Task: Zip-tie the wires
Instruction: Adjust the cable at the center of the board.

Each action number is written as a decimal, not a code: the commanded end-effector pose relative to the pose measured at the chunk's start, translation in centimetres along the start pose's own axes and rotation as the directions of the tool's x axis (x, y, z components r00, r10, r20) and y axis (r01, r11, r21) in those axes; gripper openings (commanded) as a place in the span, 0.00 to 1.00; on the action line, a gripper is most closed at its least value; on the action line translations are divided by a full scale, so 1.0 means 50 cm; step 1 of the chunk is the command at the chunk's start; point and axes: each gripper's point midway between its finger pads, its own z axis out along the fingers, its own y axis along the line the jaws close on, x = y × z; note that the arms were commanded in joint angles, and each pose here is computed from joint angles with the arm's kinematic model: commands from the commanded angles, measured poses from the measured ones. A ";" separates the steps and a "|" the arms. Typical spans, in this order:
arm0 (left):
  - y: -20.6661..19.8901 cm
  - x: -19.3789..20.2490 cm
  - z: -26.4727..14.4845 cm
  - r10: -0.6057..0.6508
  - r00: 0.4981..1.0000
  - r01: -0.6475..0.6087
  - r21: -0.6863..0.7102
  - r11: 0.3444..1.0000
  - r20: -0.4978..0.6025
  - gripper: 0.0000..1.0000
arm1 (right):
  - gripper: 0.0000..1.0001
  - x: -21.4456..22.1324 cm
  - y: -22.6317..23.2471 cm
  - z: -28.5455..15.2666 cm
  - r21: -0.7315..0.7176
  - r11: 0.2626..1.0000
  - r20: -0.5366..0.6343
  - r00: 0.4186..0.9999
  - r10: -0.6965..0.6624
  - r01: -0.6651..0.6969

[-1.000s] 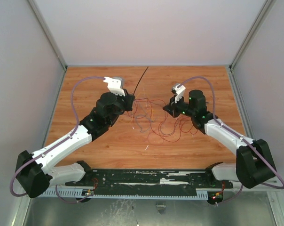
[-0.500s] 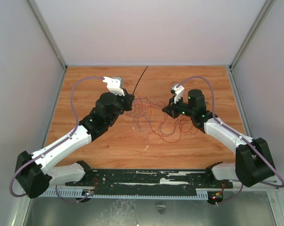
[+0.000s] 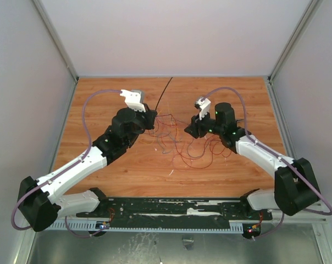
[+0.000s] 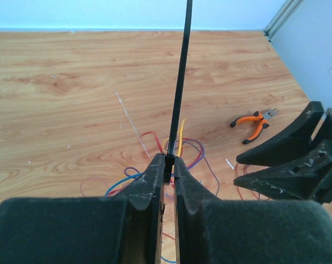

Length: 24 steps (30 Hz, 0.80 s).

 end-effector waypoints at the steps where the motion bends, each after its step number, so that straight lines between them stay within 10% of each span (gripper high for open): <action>1: 0.007 -0.026 -0.007 -0.010 0.999 0.010 -0.009 1.000 0.042 0.00 | 0.43 -0.015 0.004 -0.031 0.031 0.998 0.019 0.999 -0.050 0.050; 24: -0.017 -0.033 -0.009 0.000 0.999 -0.002 0.056 0.998 0.040 0.00 | 0.53 -0.090 -0.090 0.116 0.059 0.997 0.083 0.995 -0.051 0.046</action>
